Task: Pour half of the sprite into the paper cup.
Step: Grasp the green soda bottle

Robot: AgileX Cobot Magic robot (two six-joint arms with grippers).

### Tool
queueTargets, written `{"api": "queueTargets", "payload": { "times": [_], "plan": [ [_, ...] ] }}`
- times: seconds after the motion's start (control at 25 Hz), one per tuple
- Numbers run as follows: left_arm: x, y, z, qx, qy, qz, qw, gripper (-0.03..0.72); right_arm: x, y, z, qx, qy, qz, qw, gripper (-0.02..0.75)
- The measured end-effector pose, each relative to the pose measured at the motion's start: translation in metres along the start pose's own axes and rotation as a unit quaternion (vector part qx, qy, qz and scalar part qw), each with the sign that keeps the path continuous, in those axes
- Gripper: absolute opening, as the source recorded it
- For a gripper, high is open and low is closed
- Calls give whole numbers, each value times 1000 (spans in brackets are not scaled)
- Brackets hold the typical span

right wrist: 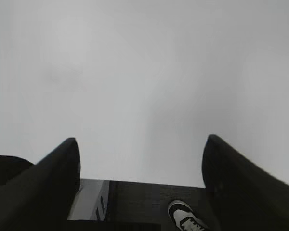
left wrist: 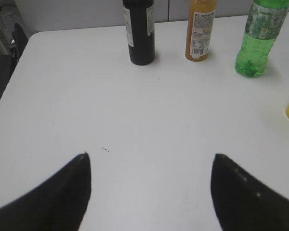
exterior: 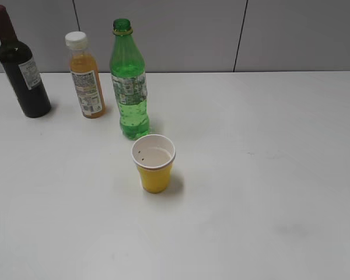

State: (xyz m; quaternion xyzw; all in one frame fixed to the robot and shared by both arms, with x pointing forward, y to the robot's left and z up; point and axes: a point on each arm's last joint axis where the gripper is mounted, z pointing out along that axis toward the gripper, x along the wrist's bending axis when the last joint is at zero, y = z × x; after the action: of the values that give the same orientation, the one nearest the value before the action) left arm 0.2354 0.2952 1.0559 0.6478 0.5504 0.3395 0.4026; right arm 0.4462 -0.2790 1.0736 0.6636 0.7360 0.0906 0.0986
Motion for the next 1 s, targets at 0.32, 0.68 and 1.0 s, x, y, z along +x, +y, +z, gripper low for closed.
{"api": "queueTargets", "payload": {
  "times": [0.32,0.68,1.0],
  "plan": [
    [0,0,0,0,0,0,1000,589,1,-82,-6,-82,7,4,997,591],
    [0,0,0,0,0,0,1000,589,2,-147,4,-166,10,6,986,590],
    [0,0,0,0,0,0,1000,589,3,-169,-4,-284,13,8,959,590]
  ]
}}
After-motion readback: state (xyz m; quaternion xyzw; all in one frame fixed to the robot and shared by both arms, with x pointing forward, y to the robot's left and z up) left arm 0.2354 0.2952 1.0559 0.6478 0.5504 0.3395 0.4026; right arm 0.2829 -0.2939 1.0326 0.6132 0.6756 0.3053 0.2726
